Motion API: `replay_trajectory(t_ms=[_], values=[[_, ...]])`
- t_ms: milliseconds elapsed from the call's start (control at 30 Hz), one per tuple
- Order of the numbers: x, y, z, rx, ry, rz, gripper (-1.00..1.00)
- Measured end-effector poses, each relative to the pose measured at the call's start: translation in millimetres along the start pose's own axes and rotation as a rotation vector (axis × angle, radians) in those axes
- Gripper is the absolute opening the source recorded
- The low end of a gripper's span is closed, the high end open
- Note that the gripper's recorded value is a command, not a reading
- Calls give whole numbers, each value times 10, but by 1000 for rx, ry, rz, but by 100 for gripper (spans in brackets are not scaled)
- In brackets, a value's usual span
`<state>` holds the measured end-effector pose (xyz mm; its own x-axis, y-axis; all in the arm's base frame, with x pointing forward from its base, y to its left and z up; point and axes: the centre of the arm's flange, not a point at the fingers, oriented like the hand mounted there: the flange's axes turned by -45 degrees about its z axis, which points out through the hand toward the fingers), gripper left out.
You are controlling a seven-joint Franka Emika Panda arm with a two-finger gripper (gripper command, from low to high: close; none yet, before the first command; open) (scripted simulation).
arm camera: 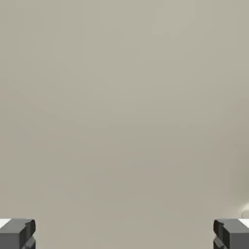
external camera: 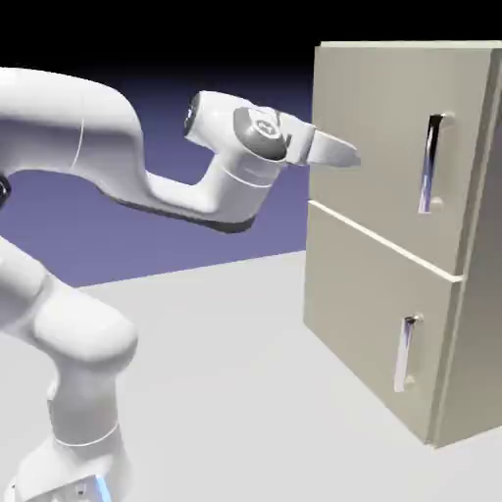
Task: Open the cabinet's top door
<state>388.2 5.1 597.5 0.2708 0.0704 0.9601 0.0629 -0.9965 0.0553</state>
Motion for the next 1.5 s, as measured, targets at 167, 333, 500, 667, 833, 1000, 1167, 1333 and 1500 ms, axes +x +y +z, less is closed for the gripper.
replay_trajectory(t_ms=[167, 333, 500, 667, 833, 1000, 1167, 1333, 1500], values=[[16, 163, 20, -6, 62, 10, 0], [-1, 356, 74, -11, 120, 22, 0], [-50, 574, 164, -15, 173, 34, 0], [-129, 812, 287, -17, 222, 46, 0], [-237, 1065, 441, -17, 263, 55, 0], [-236, 1180, 687, -14, 277, 61, 0], [-150, 1179, 990, -16, 278, 58, -100], [-210, 1088, 756, -69, 276, 64, -100], [-282, 959, 478, -135, 274, 73, -100]])
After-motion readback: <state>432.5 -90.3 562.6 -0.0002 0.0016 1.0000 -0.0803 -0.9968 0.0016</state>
